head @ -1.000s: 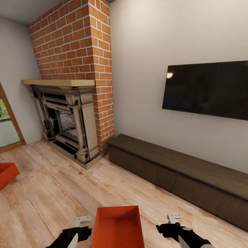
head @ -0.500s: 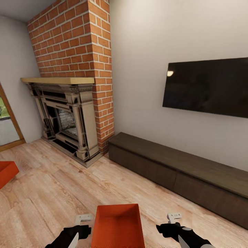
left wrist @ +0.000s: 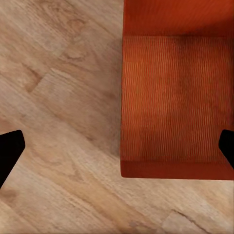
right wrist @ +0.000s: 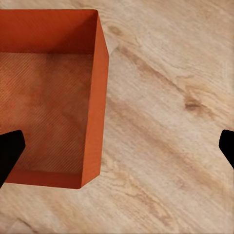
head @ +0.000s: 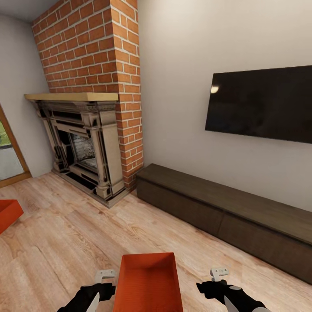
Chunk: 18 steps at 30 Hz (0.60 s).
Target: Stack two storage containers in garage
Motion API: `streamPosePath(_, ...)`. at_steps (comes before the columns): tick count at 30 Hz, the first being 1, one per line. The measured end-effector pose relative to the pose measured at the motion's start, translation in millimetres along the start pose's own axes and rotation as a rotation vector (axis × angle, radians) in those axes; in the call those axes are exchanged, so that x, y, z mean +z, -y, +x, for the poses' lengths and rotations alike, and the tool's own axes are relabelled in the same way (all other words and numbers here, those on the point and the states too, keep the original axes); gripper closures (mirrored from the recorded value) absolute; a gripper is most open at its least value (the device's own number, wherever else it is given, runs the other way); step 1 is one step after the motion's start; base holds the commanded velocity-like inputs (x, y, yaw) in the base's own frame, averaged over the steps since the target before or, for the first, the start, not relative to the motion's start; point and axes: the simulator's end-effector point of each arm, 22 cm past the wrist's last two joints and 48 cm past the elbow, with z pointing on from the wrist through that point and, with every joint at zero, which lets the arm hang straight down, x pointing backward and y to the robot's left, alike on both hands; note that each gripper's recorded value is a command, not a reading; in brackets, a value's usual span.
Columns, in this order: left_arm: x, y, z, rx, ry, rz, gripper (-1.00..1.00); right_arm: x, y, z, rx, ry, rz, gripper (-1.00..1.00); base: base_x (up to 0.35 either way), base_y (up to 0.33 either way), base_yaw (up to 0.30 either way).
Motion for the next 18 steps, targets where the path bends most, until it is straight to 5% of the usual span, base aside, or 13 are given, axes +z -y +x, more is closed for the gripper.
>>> streamPosePath(18, 0.2, 3.2, 1.0, -0.001, -0.003, 0.005, -1.0, 0.3, -0.2, 0.6, -0.001, -0.001, 0.0, -1.0, 0.0, 0.032, 0.0)
